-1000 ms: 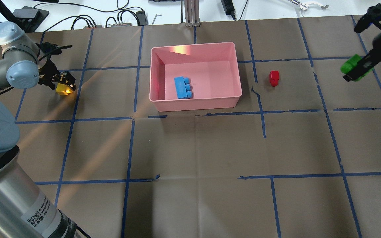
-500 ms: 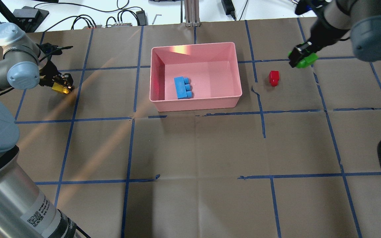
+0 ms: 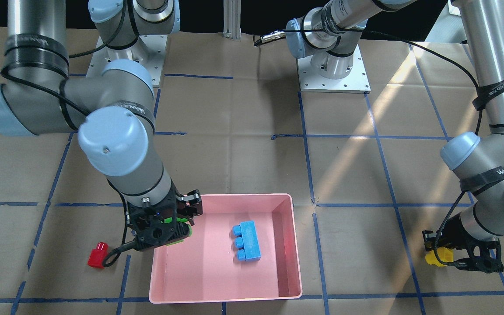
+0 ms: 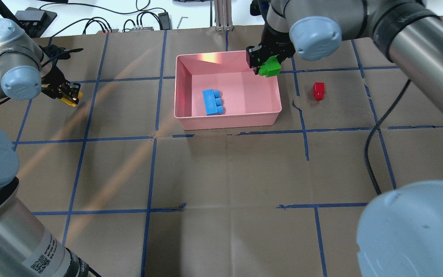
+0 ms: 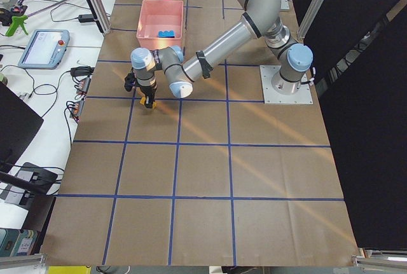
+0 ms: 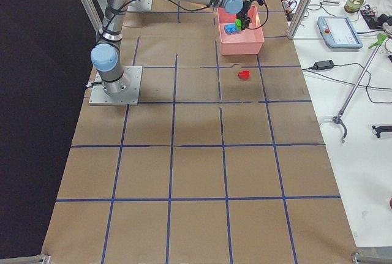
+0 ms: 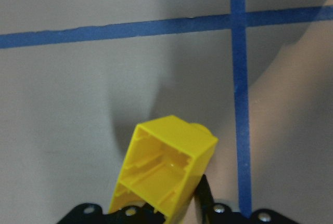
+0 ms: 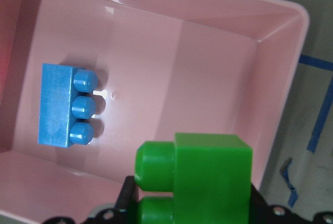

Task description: Put all blocks into box

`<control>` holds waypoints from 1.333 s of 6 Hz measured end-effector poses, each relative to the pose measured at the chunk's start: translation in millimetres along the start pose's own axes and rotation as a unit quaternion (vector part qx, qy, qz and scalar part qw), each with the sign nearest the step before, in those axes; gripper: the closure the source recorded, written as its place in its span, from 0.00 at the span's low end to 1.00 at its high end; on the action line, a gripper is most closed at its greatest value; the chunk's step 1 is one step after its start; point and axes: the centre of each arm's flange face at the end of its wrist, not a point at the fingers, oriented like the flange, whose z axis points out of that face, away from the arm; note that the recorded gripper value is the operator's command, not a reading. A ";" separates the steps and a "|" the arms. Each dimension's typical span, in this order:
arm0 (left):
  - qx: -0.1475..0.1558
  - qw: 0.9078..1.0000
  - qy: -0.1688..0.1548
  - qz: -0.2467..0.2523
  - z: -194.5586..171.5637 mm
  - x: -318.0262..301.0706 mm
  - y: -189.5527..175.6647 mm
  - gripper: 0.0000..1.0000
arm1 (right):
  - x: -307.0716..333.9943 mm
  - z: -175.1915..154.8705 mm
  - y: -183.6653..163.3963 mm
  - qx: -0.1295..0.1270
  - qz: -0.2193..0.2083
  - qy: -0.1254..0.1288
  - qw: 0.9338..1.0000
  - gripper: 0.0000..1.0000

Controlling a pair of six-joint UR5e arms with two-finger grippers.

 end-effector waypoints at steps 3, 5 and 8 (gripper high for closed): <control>0.020 0.999 -0.004 0.026 -37.2 55.9 -12.0 1.00 | -8.0 51.9 -4.9 -0.035 0.019 -0.007 0.999 0.00; 0.055 0.998 -0.003 0.042 -92.2 180.4 -27.2 1.00 | 2.0 32.8 -10.1 -0.021 0.024 -0.006 0.999 0.00; 0.093 0.990 0.067 0.081 -126.2 365.2 -25.0 1.00 | 105.0 -38.9 3.9 -0.003 0.089 0.004 0.996 0.00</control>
